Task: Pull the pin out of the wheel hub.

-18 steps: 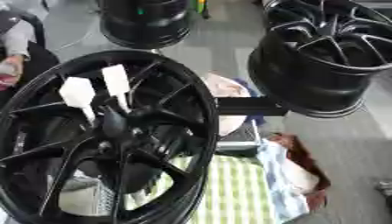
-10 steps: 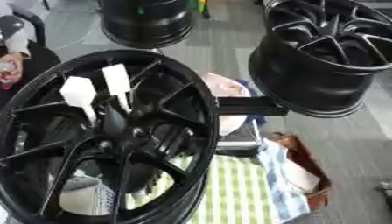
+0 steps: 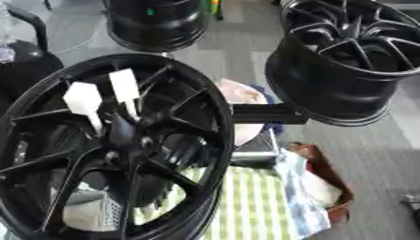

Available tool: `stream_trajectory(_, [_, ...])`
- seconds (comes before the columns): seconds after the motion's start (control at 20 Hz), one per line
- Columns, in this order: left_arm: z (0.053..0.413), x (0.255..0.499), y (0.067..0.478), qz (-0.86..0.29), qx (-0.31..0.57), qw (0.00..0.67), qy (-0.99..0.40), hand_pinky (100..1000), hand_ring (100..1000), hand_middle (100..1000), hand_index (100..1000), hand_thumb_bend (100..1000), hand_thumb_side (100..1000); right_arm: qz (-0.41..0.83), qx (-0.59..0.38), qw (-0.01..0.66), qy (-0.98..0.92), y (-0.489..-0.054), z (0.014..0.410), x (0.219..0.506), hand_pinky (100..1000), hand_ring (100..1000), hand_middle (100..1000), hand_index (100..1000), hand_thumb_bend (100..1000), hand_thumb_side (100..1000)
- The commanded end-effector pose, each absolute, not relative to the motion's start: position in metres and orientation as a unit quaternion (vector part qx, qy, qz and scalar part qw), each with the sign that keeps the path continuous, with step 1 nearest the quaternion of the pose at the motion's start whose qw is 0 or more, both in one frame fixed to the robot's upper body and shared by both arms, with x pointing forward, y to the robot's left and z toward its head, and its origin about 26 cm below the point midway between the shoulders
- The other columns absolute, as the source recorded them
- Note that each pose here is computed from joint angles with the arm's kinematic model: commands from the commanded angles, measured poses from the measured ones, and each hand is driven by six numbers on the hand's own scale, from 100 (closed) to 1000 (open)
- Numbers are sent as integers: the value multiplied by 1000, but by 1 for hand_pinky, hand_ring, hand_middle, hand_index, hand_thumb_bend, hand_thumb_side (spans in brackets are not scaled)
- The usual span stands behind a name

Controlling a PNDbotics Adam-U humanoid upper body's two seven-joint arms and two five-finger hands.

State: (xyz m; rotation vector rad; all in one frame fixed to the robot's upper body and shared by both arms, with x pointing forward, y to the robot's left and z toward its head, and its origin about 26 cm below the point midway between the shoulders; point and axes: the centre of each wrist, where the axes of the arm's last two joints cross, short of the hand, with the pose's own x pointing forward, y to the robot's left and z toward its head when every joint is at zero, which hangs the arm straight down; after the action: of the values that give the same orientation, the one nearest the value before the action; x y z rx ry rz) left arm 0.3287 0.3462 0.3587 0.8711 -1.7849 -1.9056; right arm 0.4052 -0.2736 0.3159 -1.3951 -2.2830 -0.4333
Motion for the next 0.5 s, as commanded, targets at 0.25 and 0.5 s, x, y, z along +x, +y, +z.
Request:
stream_trajectory(0.25, [369, 341, 334, -773, 269, 190, -542, 933, 961, 834, 907, 566, 340, -162, -496, 206, -828, -272, 324, 404, 741, 786, 723, 814, 100, 604])
stream_trajectory(0.5, [368, 352, 330, -799, 240, 206, -512, 918, 950, 796, 893, 571, 347, -161, -494, 207, -829, -271, 322, 405, 741, 784, 721, 813, 100, 610])
